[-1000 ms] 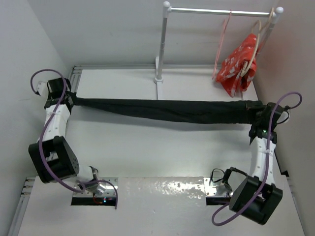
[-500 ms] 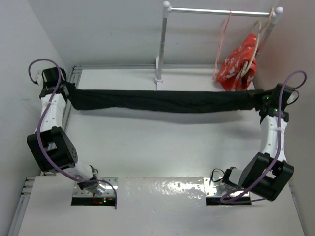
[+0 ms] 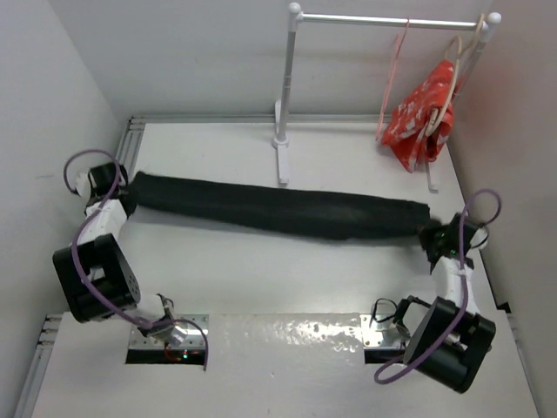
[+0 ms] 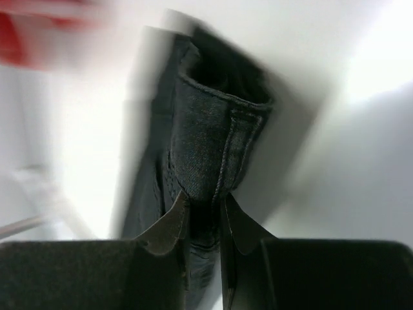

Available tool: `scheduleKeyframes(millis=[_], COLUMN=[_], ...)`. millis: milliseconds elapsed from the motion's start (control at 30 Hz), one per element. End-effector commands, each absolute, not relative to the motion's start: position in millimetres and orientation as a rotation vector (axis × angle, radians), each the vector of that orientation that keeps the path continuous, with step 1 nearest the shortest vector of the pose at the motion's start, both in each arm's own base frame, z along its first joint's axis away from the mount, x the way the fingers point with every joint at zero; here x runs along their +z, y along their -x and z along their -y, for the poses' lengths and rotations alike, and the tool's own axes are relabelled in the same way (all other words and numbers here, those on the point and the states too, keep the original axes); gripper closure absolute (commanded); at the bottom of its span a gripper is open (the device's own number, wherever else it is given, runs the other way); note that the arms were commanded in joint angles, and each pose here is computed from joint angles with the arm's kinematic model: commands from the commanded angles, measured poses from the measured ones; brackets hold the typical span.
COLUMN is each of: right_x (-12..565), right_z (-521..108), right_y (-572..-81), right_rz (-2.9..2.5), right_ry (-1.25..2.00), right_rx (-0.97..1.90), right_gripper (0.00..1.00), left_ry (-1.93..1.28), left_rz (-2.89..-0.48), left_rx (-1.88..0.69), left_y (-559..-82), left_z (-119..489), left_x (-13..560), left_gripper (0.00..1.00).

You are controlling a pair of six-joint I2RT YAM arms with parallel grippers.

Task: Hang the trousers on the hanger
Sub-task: Fold the trousers at the center of the board.

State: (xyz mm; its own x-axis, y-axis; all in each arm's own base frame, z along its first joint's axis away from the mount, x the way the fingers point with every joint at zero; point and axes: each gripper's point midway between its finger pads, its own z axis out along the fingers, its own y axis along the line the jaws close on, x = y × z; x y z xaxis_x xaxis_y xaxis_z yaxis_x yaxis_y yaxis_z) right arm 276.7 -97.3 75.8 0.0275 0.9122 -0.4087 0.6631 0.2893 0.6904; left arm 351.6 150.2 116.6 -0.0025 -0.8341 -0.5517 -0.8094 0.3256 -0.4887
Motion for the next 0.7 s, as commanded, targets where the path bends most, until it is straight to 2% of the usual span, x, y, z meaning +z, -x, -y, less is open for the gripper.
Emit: scheduleKeyframes(millis=[0, 67, 200, 233, 300, 333, 367, 433, 533, 567, 667], right_x=[36.4, 21.3, 21.3, 23.7, 27.0, 27.9, 28.0, 24.7, 15.4, 14.9, 1.8], right_z=[115.7, 118.7, 128.0, 129.6, 134.1, 134.4, 133.7, 129.5, 125.5, 125.1, 117.8], right_y=[-249.3, -234.6, -222.1, -221.5, -215.7, -214.3, -212.9, -206.8, -197.6, -199.4, -198.3], right_rz=[-1.668, -1.692, -1.709, -1.706, -1.704, -1.706, -1.71, -1.715, -1.697, -1.692, -1.729], right_ry=[-1.541, -1.579, -1.599, -1.599, -1.617, -1.615, -1.615, -1.621, -1.638, -1.63, -1.674], right_rx=[0.199, 0.13, 0.04, 0.032, -0.013, -0.021, -0.022, -0.022, -0.028, -0.017, 0.014], right_gripper=[1.0, 1.0, 0.99, 0.77, 0.45, 0.22, 0.17, 0.15, 0.15, 0.15, 0.15], left_ry=[1.596, 1.645, 1.68, 1.683, 1.685, 1.684, 1.669, 1.654, 1.534, 1.476, 1.247], left_rz=[-1.774, -1.816, -1.806, -1.802, -1.794, -1.787, -1.767, -1.744, -1.713, -1.671, -1.712], left_rx=[0.19, 0.277, 0.353, 0.349, 0.347, 0.339, 0.325, 0.295, 0.178, 0.159, 0.043], left_y=[-313.0, -292.4, -279.5, -279.5, -277.7, -277.4, -278.3, -281.4, -307.9, -318.7, -344.4], left_z=[-179.0, -181.3, -185.9, -185.5, -184.8, -184.0, -183.9, -182.5, -163.7, -159.9, -113.4], left_x=[70.5, 50.0, 50.9, 53.5, 61.1, 63.6, 72.0, 82.6, 121.6, 147.3, 180.6], left_gripper=[1.0, 1.0, 1.0, 0.97, 0.86, 0.7, 0.59, 0.42, 0.39, 0.4, 0.65])
